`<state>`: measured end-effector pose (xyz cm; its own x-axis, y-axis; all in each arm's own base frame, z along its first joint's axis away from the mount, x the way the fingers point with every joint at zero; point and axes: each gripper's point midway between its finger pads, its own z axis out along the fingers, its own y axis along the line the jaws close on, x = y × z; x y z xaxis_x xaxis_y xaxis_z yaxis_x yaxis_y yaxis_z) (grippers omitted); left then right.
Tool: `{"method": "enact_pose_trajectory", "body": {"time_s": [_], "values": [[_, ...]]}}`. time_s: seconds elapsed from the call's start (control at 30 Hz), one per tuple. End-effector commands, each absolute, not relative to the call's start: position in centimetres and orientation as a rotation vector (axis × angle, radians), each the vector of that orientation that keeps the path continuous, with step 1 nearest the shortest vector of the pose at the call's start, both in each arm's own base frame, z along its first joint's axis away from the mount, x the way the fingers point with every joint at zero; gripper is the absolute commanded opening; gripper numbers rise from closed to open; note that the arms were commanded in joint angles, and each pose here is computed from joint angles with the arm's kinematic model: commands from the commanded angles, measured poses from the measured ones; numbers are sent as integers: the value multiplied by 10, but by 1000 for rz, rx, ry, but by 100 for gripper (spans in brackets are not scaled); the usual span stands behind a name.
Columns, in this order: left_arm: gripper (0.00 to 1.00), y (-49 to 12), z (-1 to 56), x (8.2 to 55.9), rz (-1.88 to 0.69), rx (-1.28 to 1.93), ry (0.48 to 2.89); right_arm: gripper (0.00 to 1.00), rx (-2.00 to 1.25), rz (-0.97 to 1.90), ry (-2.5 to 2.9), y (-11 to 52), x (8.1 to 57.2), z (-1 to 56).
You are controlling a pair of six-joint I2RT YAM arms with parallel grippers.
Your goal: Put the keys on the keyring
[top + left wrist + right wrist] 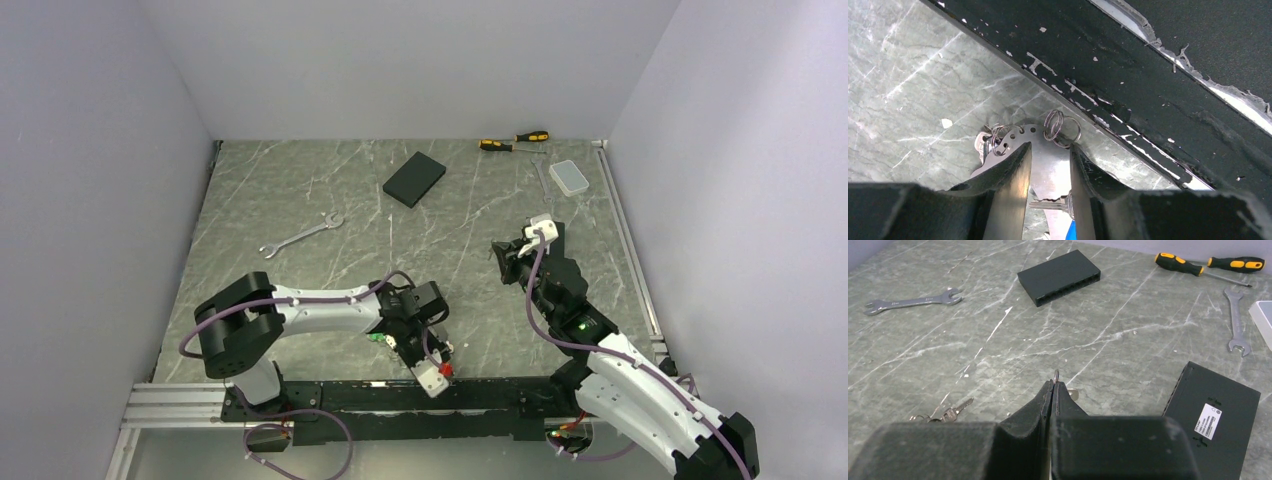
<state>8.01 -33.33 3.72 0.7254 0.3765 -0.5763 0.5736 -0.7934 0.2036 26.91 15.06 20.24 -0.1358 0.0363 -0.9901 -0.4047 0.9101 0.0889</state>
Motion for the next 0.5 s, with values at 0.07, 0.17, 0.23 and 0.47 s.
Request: {"method": "enact_pose_trajectory", "body": {"time_s": [0.07, 0.17, 0.23, 0.47], "values": [[38, -341, 38, 77, -724, 2568, 640, 0, -275, 424, 1640, 154, 268, 212], [37, -342, 36, 76, -713, 2578, 627, 0, -273, 424, 1638, 153, 268, 213], [35, -343, 33, 76, -707, 2583, 624, 0, -273, 423, 1640, 153, 268, 212], [31, -347, 27, 80, -680, 2591, 622, 0, -275, 426, 1643, 153, 267, 211]]}}
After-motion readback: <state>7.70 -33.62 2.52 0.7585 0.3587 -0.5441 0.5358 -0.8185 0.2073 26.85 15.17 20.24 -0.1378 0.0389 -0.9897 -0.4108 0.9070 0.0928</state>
